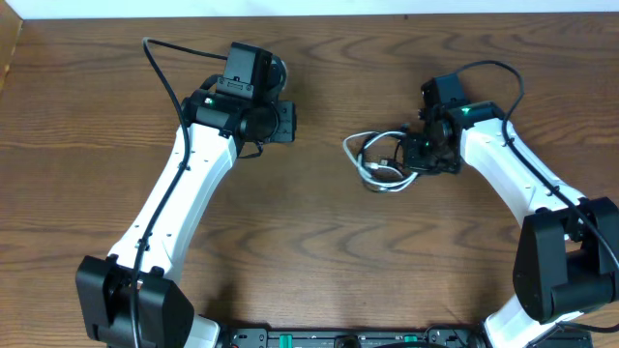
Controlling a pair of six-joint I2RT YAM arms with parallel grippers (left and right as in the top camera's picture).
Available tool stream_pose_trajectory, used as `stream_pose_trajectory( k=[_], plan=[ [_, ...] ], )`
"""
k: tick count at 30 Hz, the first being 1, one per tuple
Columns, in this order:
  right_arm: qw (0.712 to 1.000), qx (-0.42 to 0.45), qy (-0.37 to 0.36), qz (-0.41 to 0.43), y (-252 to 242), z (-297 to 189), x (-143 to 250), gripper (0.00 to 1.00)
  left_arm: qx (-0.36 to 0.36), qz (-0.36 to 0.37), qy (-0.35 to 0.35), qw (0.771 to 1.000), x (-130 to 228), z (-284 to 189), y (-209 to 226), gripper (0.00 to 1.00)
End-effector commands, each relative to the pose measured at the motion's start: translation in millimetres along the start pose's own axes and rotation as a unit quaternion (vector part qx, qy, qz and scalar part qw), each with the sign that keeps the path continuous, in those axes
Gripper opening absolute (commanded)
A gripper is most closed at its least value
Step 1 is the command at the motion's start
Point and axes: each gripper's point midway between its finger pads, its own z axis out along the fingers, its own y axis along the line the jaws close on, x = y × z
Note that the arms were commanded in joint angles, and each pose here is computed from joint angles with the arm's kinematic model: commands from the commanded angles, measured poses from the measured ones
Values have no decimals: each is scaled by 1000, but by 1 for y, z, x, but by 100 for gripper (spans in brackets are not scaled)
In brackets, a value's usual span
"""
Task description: Untangle cables
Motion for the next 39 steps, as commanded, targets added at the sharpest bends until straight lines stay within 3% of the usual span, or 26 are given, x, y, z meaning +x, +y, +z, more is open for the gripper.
stream_pose_trajectory(
  k=[1, 6, 11, 15, 19, 24, 26, 32, 39],
  plan=[
    [984, -152, 15, -91, 56, -23, 8, 1, 82, 41, 0, 996, 1, -14, -37, 24],
    [973, -209, -6, -99, 78, -56, 0, 1, 154, 53, 32, 986, 17, -9, -69, 36],
    [972, -227, -6, -68, 76, -66, -2, 1, 165, 60, 69, 982, 35, 11, -81, 43],
    [971, -235, 4, -52, 77, -68, 0, 1, 176, 69, 99, 977, 49, 27, -94, 43],
    [949, -306, 14, -69, 98, -82, 5, 1, 201, 83, 116, 969, 58, 37, -110, 43],
    [935, -346, 17, -74, 102, -92, 4, 1, 292, 139, 115, 939, 65, 24, -137, 43],
    [917, -391, 15, -75, 103, -106, 0, 1, 309, 163, 112, 930, 67, 20, -141, 43],
    [911, -409, 2, -55, 88, -115, -11, 1, 312, 197, 112, 923, 72, 20, -139, 43],
    [906, -419, 2, -58, 89, -118, -11, 1, 324, 284, 110, 896, 86, 22, -134, 46]
  ],
)
